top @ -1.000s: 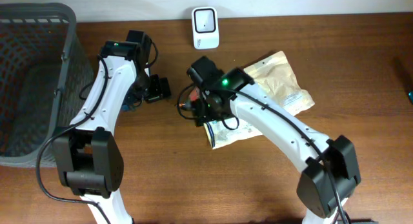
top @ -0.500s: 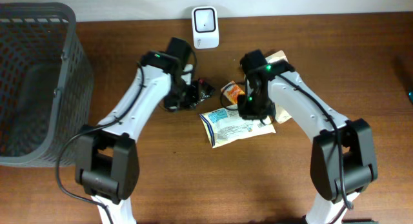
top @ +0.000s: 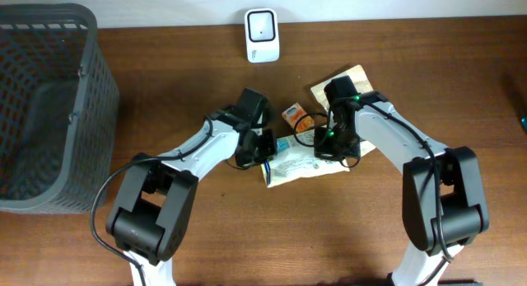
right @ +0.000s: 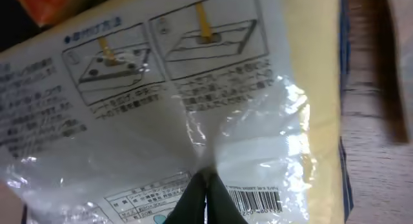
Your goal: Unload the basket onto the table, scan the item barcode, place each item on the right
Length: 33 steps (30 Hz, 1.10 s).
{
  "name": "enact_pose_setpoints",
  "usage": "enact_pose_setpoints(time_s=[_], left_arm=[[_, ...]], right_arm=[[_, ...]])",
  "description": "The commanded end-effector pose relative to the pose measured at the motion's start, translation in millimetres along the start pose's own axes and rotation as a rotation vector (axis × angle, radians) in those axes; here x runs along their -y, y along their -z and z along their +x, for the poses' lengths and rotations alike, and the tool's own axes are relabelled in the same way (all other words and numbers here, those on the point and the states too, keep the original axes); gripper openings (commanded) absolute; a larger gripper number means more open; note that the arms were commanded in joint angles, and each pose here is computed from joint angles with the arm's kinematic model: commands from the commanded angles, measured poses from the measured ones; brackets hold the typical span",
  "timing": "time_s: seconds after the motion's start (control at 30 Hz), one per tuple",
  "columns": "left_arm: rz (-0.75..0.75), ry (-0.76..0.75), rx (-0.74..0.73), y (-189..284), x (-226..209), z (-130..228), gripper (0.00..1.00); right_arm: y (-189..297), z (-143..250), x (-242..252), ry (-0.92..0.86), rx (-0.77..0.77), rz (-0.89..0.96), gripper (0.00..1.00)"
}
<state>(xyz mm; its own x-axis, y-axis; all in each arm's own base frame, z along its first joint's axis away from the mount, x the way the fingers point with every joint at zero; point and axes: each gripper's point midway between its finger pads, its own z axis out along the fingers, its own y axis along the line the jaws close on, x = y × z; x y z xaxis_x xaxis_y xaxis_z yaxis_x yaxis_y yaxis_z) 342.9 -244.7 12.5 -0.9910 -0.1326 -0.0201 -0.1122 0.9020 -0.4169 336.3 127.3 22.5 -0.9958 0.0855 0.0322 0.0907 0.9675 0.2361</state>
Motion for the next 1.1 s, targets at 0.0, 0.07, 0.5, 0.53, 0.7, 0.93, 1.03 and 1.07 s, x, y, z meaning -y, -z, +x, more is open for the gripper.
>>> enact_pose_setpoints(time_s=[0.0,0.07,0.5,0.53,0.7,0.93,1.03,1.07], left_arm=[[-0.08,0.07,0.027,-7,-24,-8,0.0],[-0.125,0.106,0.046,3,-39,-16,0.0],[-0.115,-0.024,0.094,39,16,2,0.0],[-0.113,-0.048,0.082,26,22,7,0.0],[-0.188,-0.016,0.052,0,2,8,0.0],[-0.293,0.035,0.138,50,-31,-24,0.0],[-0.221,-0.015,0.231,94,-4,-38,0.0],[-0.204,-0.035,0.263,108,2,-40,0.0]], right_arm=[[2,7,-12,-0.009,-0.026,-0.073,0.04],[3,9,-14,-0.001,-0.032,-0.06,0.04],[38,-17,-3,0.011,0.035,0.009,0.04],[38,-17,-5,0.01,0.031,-0.002,0.04],[36,-14,-9,0.008,0.018,-0.029,0.04],[36,-13,-12,0.011,0.014,-0.045,0.08],[38,-12,-29,0.021,0.002,-0.137,0.38],[39,-13,-39,0.048,0.003,-0.191,0.57]])
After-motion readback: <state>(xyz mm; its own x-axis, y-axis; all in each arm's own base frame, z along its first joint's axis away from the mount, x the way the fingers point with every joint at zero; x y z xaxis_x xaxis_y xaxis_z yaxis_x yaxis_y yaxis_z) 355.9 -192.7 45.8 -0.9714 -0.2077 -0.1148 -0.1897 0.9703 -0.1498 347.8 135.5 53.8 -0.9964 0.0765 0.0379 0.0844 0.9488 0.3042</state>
